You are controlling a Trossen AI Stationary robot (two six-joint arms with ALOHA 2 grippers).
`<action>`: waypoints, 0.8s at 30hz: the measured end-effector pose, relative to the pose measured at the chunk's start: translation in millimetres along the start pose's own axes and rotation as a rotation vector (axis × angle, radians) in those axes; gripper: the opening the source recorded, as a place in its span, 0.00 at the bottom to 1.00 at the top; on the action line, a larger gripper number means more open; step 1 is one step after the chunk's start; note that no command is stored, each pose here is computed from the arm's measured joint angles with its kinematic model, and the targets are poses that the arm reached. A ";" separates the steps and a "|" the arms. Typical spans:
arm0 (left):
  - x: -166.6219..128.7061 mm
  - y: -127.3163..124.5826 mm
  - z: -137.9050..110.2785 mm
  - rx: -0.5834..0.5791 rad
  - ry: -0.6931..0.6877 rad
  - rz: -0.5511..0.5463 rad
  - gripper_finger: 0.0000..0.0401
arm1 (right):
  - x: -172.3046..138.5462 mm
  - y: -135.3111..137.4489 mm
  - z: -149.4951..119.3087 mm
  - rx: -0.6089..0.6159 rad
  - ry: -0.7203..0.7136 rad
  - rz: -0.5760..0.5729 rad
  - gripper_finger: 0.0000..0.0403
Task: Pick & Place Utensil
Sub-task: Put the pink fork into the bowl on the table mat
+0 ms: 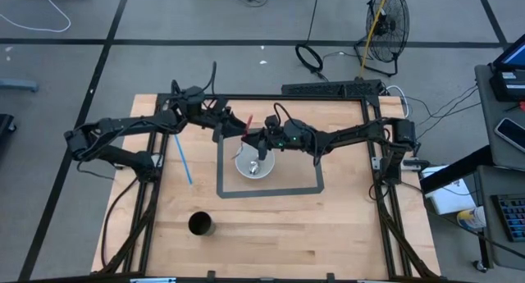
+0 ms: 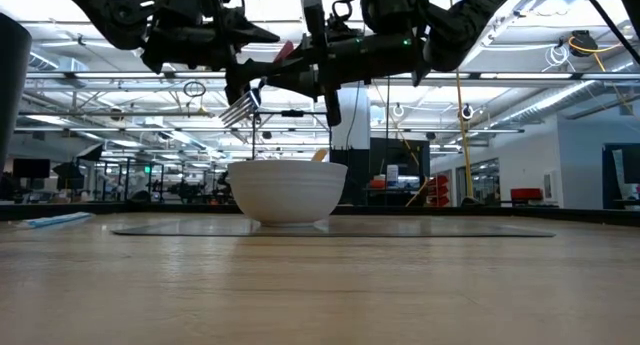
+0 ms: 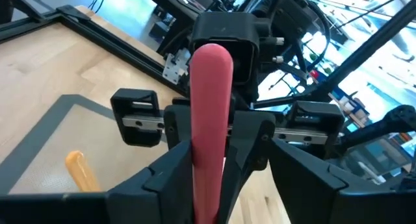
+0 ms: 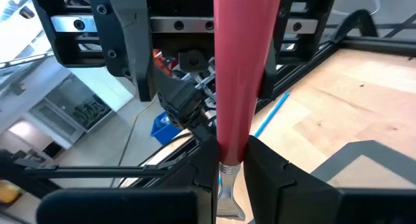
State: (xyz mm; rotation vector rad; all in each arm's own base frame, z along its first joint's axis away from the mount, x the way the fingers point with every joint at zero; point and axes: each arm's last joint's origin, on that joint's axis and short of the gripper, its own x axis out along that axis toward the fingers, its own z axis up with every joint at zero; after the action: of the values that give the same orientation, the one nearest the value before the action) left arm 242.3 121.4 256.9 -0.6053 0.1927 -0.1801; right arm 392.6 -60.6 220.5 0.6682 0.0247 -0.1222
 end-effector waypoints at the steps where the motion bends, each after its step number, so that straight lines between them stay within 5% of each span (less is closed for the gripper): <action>1: 0.6 -0.5 -0.3 0.001 0.000 0.002 0.52 | 0.0 -0.4 0.3 0.004 0.003 0.003 0.10; 7: 2.7 0.0 -3.0 0.015 -0.004 0.059 0.44 | -0.1 -1.0 0.7 0.007 0.002 0.002 0.10; 19: 2.7 1.1 -3.2 0.043 -0.012 0.091 0.03 | -0.1 0.6 -0.4 0.008 0.005 0.003 0.09; 24: 2.7 0.9 -3.1 0.044 -0.014 0.090 0.07 | -0.1 1.0 -0.6 0.005 0.009 0.009 0.06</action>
State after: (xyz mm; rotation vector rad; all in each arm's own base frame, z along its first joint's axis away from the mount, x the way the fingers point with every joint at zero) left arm 244.2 119.8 253.5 -0.5532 0.2021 -0.0925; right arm 392.6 -59.4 220.7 0.6740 0.0302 -0.1101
